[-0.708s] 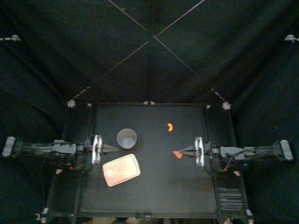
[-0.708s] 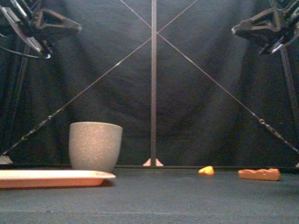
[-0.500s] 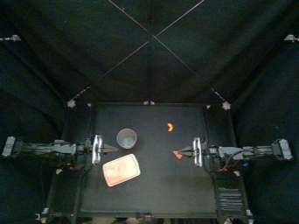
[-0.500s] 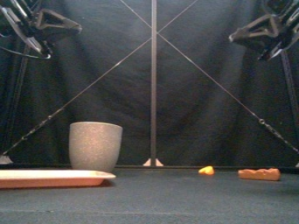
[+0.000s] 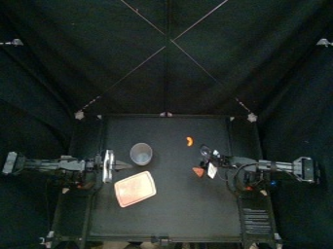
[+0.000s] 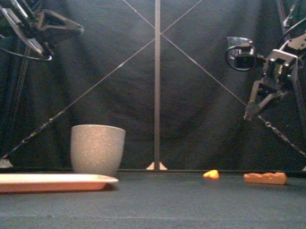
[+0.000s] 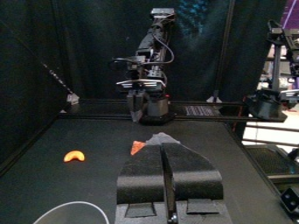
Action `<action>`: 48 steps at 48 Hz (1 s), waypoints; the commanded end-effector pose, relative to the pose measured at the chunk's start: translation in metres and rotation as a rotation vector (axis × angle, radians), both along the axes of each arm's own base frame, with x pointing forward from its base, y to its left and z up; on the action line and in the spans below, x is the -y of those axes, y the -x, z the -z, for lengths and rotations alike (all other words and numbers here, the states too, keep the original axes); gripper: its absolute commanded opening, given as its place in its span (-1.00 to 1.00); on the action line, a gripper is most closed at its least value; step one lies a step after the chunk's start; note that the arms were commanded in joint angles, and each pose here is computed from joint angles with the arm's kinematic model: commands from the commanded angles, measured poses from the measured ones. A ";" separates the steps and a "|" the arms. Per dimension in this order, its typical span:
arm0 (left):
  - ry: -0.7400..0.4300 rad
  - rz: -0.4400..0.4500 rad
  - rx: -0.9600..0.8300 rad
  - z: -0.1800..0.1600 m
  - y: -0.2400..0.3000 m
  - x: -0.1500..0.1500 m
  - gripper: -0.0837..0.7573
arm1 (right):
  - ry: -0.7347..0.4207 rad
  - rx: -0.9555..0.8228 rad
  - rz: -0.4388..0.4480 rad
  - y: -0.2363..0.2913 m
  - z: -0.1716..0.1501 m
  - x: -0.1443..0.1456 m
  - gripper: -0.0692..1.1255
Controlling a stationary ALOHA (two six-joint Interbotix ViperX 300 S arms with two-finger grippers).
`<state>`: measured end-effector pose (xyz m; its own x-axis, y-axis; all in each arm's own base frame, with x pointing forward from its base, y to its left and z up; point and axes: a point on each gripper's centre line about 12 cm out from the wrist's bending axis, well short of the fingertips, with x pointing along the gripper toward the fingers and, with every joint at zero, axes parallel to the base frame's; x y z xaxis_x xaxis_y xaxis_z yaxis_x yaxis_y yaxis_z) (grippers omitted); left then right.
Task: Pick the pie then place it on the pink plate
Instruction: Pick the pie
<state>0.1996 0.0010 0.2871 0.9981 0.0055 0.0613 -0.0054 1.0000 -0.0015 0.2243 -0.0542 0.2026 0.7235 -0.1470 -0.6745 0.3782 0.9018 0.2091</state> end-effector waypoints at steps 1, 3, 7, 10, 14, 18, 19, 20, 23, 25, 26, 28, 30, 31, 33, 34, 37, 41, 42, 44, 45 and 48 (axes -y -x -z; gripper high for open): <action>-0.005 -0.001 0.028 -0.011 -0.002 0.000 -0.82 | -0.006 0.025 0.018 -0.004 -0.010 0.003 0.45; -0.005 -0.001 0.029 -0.012 -0.002 0.000 -0.82 | -0.013 0.021 0.027 -0.003 -0.009 0.005 0.75; -0.005 -0.001 0.029 -0.012 -0.002 0.000 -0.82 | -0.033 0.007 0.040 -0.003 -0.005 0.006 0.99; -0.006 -0.001 0.031 -0.012 -0.002 0.000 -0.82 | -0.051 -0.013 0.053 -0.005 0.001 0.007 0.92; -0.008 -0.001 0.032 -0.012 -0.002 0.000 -0.82 | -0.061 -0.051 0.051 -0.007 0.009 0.008 0.82; -0.006 -0.004 0.031 -0.011 -0.002 -0.001 -0.82 | -0.080 -0.109 0.049 -0.010 0.018 0.008 0.81; -0.008 -0.005 0.029 -0.011 -0.002 -0.001 -0.82 | -0.083 -0.129 0.045 -0.011 0.021 0.008 0.81; -0.008 -0.007 0.028 -0.010 -0.002 -0.001 -0.82 | -0.090 -0.147 0.045 -0.012 0.024 0.008 0.81; -0.008 -0.008 0.028 -0.010 -0.002 -0.002 -0.82 | -0.109 -0.207 0.042 -0.015 0.030 0.009 0.81; -0.006 -0.010 0.028 -0.010 -0.002 -0.002 -0.82 | -0.127 -0.263 0.038 -0.018 0.035 0.010 0.81; -0.008 -0.008 0.026 -0.010 -0.002 -0.002 -0.82 | -0.135 -0.283 0.037 -0.019 0.036 0.010 0.81; -0.008 -0.010 0.028 -0.010 -0.002 -0.002 -0.82 | -0.151 -0.327 0.035 -0.021 0.040 0.011 0.81; -0.008 -0.008 0.026 -0.009 -0.002 -0.002 -0.82 | -0.165 -0.371 0.032 -0.023 0.042 0.012 0.81; -0.008 -0.010 0.028 -0.010 -0.002 -0.002 -0.82 | -0.173 -0.389 0.033 -0.025 0.044 0.013 0.81; -0.009 -0.010 0.026 -0.009 -0.002 -0.002 -0.82 | -0.189 -0.438 0.029 -0.028 0.048 0.014 0.81; -0.009 -0.010 0.024 -0.009 -0.002 -0.002 -0.82 | -0.196 -0.457 0.027 -0.029 0.050 0.014 0.81; -0.009 -0.010 0.018 -0.007 -0.002 -0.002 -0.82 | -0.204 -0.502 0.020 -0.033 0.055 0.015 0.81; -0.008 -0.015 0.012 -0.005 -0.001 -0.003 -0.82 | -0.208 -0.541 0.014 -0.039 0.064 0.017 0.81; -0.006 -0.016 0.011 -0.004 -0.001 -0.003 -0.82 | -0.209 -0.550 0.012 -0.040 0.067 0.017 0.81; -0.006 -0.018 0.008 -0.003 -0.001 -0.004 -0.82 | -0.212 -0.570 0.010 -0.043 0.072 0.017 0.81; -0.006 -0.019 0.005 -0.002 -0.001 -0.004 -0.82 | -0.212 -0.577 0.010 -0.044 0.074 0.018 0.81; -0.005 -0.020 0.003 -0.001 -0.001 -0.004 -0.82 | -0.216 -0.600 0.007 -0.046 0.080 0.018 0.81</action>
